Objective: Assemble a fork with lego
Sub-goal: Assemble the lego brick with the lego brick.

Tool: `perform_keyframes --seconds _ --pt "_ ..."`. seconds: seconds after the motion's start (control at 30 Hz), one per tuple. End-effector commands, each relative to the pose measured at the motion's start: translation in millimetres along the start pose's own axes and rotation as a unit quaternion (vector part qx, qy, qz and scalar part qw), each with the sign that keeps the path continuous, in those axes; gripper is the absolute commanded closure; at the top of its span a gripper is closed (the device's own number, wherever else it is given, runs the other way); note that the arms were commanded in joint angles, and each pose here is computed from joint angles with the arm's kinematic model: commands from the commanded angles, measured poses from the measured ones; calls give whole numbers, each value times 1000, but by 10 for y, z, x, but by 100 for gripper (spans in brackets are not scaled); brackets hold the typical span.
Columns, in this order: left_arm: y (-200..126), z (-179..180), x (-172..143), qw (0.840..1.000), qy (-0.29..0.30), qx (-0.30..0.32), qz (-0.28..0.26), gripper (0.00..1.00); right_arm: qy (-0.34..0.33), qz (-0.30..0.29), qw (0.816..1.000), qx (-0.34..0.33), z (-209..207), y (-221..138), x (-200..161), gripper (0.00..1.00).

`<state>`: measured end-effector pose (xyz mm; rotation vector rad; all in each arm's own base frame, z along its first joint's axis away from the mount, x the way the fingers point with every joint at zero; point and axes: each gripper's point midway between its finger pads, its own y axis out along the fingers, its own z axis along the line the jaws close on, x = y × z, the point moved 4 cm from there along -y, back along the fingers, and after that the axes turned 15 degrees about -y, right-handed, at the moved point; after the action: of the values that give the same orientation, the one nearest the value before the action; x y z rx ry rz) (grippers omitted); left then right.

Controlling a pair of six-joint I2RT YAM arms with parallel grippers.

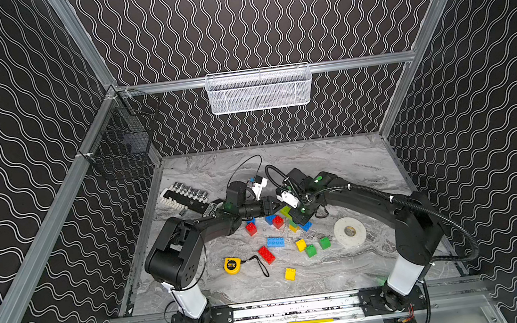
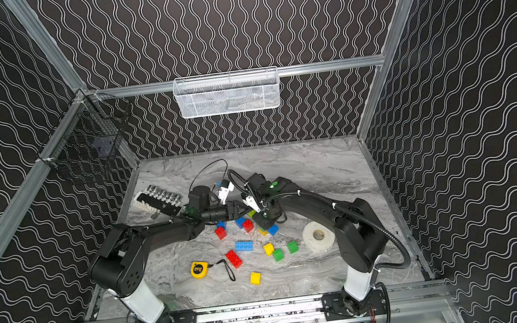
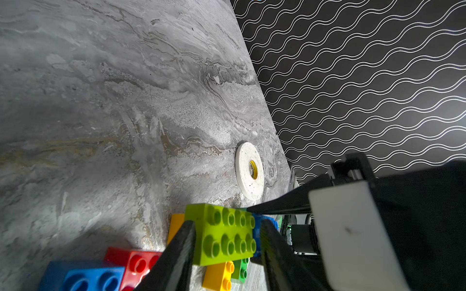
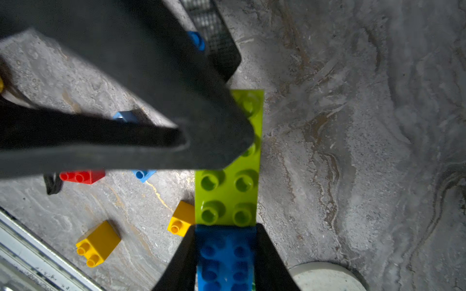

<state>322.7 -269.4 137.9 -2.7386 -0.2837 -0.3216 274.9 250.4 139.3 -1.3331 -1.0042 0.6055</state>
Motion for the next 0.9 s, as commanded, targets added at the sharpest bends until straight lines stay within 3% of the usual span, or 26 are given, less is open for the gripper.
perform_keyframes --seconds 0.0,0.23,0.63,0.87 --pt "9 -53 15 1000 14 -11 3 53 -6 30 999 21 59 57 -96 93" --pt "11 -44 4 1000 14 -10 3 53 -5 54 998 24 67 106 -157 100" --pt "19 -23 5 1000 13 -9 1 51 -21 77 997 -1 65 91 -176 100" --pt "24 -27 16 1000 14 -8 1 46 -23 67 997 18 112 100 -138 100"
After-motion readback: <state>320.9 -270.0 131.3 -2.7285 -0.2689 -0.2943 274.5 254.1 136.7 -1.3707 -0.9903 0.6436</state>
